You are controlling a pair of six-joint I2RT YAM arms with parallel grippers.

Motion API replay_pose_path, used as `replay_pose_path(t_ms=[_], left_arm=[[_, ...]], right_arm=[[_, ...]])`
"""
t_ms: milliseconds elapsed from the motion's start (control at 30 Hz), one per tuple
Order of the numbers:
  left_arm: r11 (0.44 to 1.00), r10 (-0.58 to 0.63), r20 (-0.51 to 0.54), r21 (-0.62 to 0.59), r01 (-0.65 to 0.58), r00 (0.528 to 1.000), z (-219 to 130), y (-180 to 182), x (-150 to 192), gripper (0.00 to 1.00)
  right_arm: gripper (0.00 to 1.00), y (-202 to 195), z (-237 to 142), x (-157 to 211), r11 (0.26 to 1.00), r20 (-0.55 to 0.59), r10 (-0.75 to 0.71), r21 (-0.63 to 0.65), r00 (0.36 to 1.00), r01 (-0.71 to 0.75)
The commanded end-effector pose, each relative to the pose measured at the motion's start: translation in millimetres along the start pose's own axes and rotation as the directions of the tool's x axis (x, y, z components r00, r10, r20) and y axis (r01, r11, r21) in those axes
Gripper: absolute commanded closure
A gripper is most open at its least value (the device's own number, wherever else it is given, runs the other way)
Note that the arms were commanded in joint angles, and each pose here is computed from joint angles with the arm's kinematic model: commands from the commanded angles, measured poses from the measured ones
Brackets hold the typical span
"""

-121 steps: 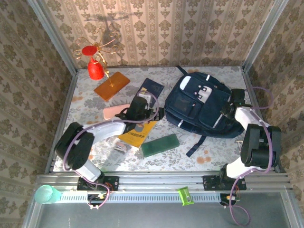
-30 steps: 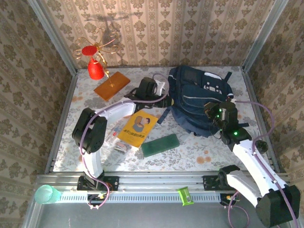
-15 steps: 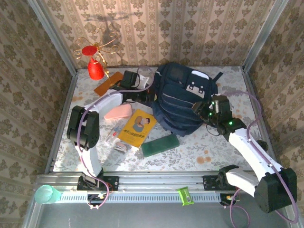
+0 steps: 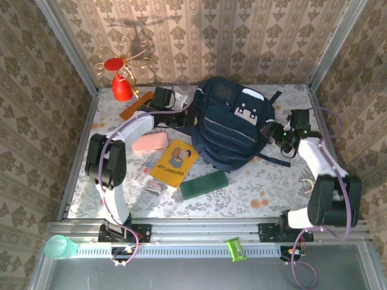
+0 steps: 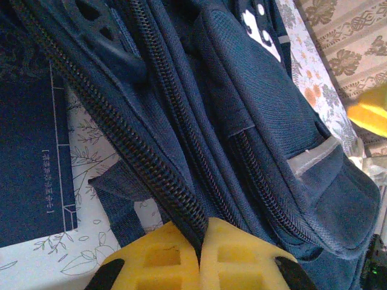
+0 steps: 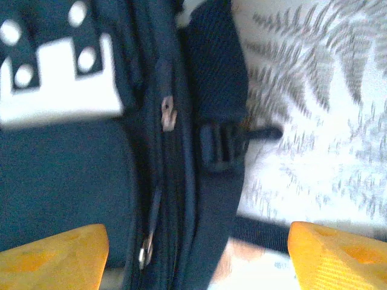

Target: Pack the student bag

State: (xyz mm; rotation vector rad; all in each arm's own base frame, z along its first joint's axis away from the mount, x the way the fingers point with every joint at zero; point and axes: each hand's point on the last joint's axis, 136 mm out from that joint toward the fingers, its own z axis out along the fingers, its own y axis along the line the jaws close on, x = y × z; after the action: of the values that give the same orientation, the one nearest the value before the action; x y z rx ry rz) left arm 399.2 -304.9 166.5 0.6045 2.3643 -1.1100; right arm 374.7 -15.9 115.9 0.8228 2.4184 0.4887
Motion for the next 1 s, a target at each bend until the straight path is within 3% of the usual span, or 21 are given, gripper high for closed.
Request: replay_pose_path(t_ms=[0,100,267,367,467,600,767,867,967], left_arm=[[0.996,0.068,0.055,0.045,-0.071,0.996,-8.8,-13.6,-21.5,1.00],[0.997,0.062,0.047,0.047,-0.064,0.997,-7.3,-12.5,-18.1,1.00],[0.997,0.060,0.044,0.049,-0.062,0.997,-6.6,-12.1,-17.2,1.00],[0.997,0.066,0.051,0.047,-0.068,0.997,-8.3,-12.8,-20.3,1.00],[0.997,0.066,0.062,0.030,-0.068,0.996,-10.3,-10.0,-29.7,1.00],[0.997,0.055,0.104,-0.064,-0.048,0.993,-8.5,12.8,-53.1,1.00],[0.971,0.041,0.128,-0.237,-0.009,0.991,11.2,64.8,-87.2,0.96],[0.956,0.037,0.142,-0.292,0.006,0.989,27.1,88.6,-105.4,0.84],[0.938,0.036,0.170,-0.347,0.026,0.985,28.0,106.3,-125.9,0.65]], right_arm=[[0.21,7.8,22.0,-41.2,0.999,0.025,0.026,-0.049,0.999,-0.025],[0.23,10.2,59.9,-55.5,0.997,-0.050,0.042,-0.062,0.998,-0.045],[0.33,14.1,112.4,-57.5,0.987,-0.144,0.076,-0.127,0.987,-0.095],[0.53,18.5,121.2,-57.7,0.979,-0.160,0.077,-0.173,0.984,-0.105],[0.77,31.2,98.1,-62.6,0.968,-0.121,0.061,-0.235,0.991,-0.088],[0.92,49.7,45.2,-59.9,0.942,-0.045,0.066,-0.326,0.997,-0.077],[0.94,61.3,-5.5,-40.2,0.893,0.004,0.165,-0.425,0.986,-0.148],[0.94,61.4,-18.1,-22.8,0.846,0.007,0.266,-0.481,0.964,-0.230],[0.94,60.3,-30.7,-9.5,0.833,0.072,0.334,-0.489,0.940,-0.259]])
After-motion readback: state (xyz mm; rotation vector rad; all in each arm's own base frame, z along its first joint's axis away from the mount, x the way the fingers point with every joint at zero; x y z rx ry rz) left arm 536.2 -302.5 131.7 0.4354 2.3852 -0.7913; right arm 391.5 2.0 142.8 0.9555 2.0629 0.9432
